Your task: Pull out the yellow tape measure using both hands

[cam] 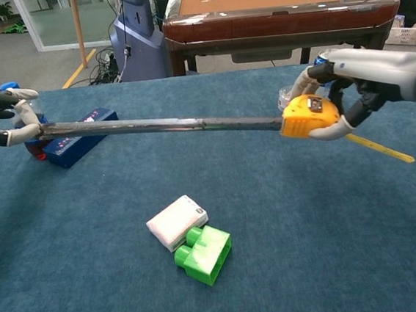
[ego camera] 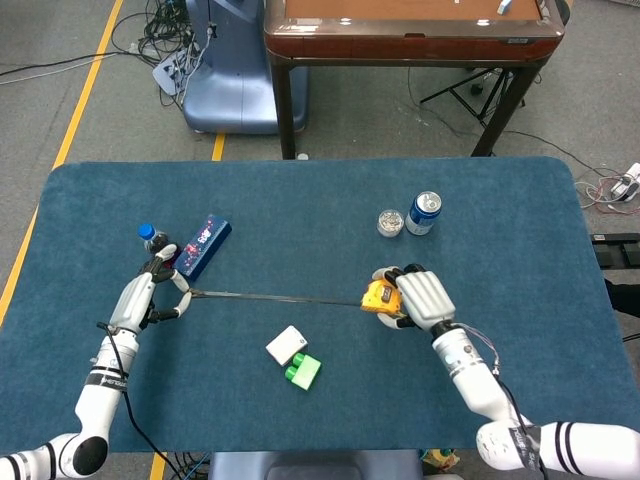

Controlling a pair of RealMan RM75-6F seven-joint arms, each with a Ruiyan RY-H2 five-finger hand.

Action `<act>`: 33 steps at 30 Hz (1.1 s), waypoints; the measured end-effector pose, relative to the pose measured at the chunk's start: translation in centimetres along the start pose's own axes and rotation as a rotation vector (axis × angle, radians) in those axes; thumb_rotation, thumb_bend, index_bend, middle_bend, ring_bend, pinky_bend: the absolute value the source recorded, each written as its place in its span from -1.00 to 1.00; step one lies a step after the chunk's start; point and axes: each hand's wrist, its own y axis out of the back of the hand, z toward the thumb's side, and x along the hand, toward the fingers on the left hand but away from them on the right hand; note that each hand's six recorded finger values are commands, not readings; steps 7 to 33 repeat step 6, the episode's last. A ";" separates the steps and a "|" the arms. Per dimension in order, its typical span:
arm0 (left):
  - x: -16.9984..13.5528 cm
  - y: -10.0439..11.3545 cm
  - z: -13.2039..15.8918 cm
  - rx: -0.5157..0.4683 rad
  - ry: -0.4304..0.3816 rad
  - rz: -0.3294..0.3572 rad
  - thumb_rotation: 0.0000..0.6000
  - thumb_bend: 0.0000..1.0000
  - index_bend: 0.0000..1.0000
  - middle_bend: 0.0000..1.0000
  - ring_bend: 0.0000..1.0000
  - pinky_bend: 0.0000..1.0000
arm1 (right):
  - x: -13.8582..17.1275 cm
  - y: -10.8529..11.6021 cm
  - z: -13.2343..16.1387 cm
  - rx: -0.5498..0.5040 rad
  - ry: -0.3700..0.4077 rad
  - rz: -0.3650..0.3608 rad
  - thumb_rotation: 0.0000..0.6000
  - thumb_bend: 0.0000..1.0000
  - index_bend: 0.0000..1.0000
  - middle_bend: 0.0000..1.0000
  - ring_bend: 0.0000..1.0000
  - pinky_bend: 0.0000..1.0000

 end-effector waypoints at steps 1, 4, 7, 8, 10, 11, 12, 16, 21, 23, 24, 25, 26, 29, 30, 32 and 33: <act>-0.1 0.0 0.0 -0.001 -0.001 0.001 1.00 -0.06 0.14 -0.87 -1.00 -1.00 | 0.3 0.1 -0.4 -0.002 -0.004 0.000 1.00 0.44 0.34 0.31 0.07 -0.59; -0.3 -0.2 0.0 -0.003 -0.001 -0.004 1.00 -0.06 0.14 -0.87 -1.00 -1.00 | 1.1 0.2 -1.1 -0.005 -0.010 -0.002 1.00 0.44 0.34 0.31 0.07 -0.59; -0.2 -0.4 0.1 -0.004 0.000 -0.007 1.00 -0.06 0.14 -0.87 -1.00 -1.00 | 1.4 0.2 -1.3 -0.010 -0.011 -0.002 1.00 0.44 0.34 0.32 0.07 -0.59; -0.2 -0.4 0.1 -0.004 0.000 -0.007 1.00 -0.06 0.14 -0.87 -1.00 -1.00 | 1.4 0.2 -1.3 -0.010 -0.011 -0.002 1.00 0.44 0.34 0.32 0.07 -0.59; -0.2 -0.4 0.1 -0.004 0.000 -0.007 1.00 -0.06 0.14 -0.87 -1.00 -1.00 | 1.4 0.2 -1.3 -0.010 -0.011 -0.002 1.00 0.44 0.34 0.32 0.07 -0.59; -0.2 -0.4 0.1 -0.004 0.000 -0.007 1.00 -0.06 0.14 -0.87 -1.00 -1.00 | 1.4 0.2 -1.3 -0.010 -0.011 -0.002 1.00 0.44 0.34 0.32 0.07 -0.59; -0.2 -0.4 0.1 -0.004 0.000 -0.007 1.00 -0.06 0.14 -0.87 -1.00 -1.00 | 1.4 0.2 -1.3 -0.010 -0.011 -0.002 1.00 0.44 0.34 0.32 0.07 -0.59; -0.2 -0.4 0.1 -0.004 0.000 -0.007 1.00 -0.06 0.14 -0.87 -1.00 -1.00 | 1.4 0.2 -1.3 -0.010 -0.011 -0.002 1.00 0.44 0.34 0.32 0.07 -0.59; -0.2 -0.4 0.1 -0.004 0.000 -0.007 1.00 -0.06 0.14 -0.87 -1.00 -1.00 | 1.4 0.2 -1.3 -0.010 -0.011 -0.002 1.00 0.44 0.34 0.32 0.07 -0.59; -0.2 -0.4 0.1 -0.004 0.000 -0.007 1.00 -0.06 0.14 -0.87 -1.00 -1.00 | 1.4 0.2 -1.3 -0.010 -0.011 -0.002 1.00 0.44 0.34 0.32 0.07 -0.59; -0.2 -0.4 0.1 -0.004 0.000 -0.007 1.00 -0.06 0.14 -0.87 -1.00 -1.00 | 1.4 0.2 -1.3 -0.010 -0.011 -0.002 1.00 0.44 0.34 0.32 0.07 -0.59; -0.2 -0.4 0.1 -0.004 0.000 -0.007 1.00 -0.06 0.14 -0.87 -1.00 -1.00 | 1.4 0.2 -1.3 -0.010 -0.011 -0.002 1.00 0.44 0.34 0.32 0.07 -0.59; -0.2 -0.4 0.1 -0.004 0.000 -0.007 1.00 -0.06 0.14 -0.87 -1.00 -1.00 | 1.4 0.2 -1.3 -0.010 -0.011 -0.002 1.00 0.44 0.34 0.32 0.07 -0.59; -0.2 -0.4 0.1 -0.004 0.000 -0.007 1.00 -0.06 0.14 -0.87 -1.00 -1.00 | 1.4 0.2 -1.3 -0.010 -0.011 -0.002 1.00 0.44 0.34 0.32 0.07 -0.59; -0.2 -0.4 0.1 -0.004 0.000 -0.007 1.00 -0.06 0.14 -0.87 -1.00 -1.00 | 1.4 0.2 -1.3 -0.010 -0.011 -0.002 1.00 0.44 0.34 0.32 0.07 -0.59; -0.2 -0.4 0.1 -0.004 0.000 -0.007 1.00 -0.06 0.14 -0.87 -1.00 -1.00 | 1.4 0.2 -1.3 -0.010 -0.011 -0.002 1.00 0.44 0.34 0.32 0.07 -0.59; -0.2 -0.4 0.1 -0.004 0.000 -0.007 1.00 -0.06 0.14 -0.87 -1.00 -1.00 | 1.4 0.2 -1.3 -0.010 -0.011 -0.002 1.00 0.44 0.34 0.32 0.07 -0.59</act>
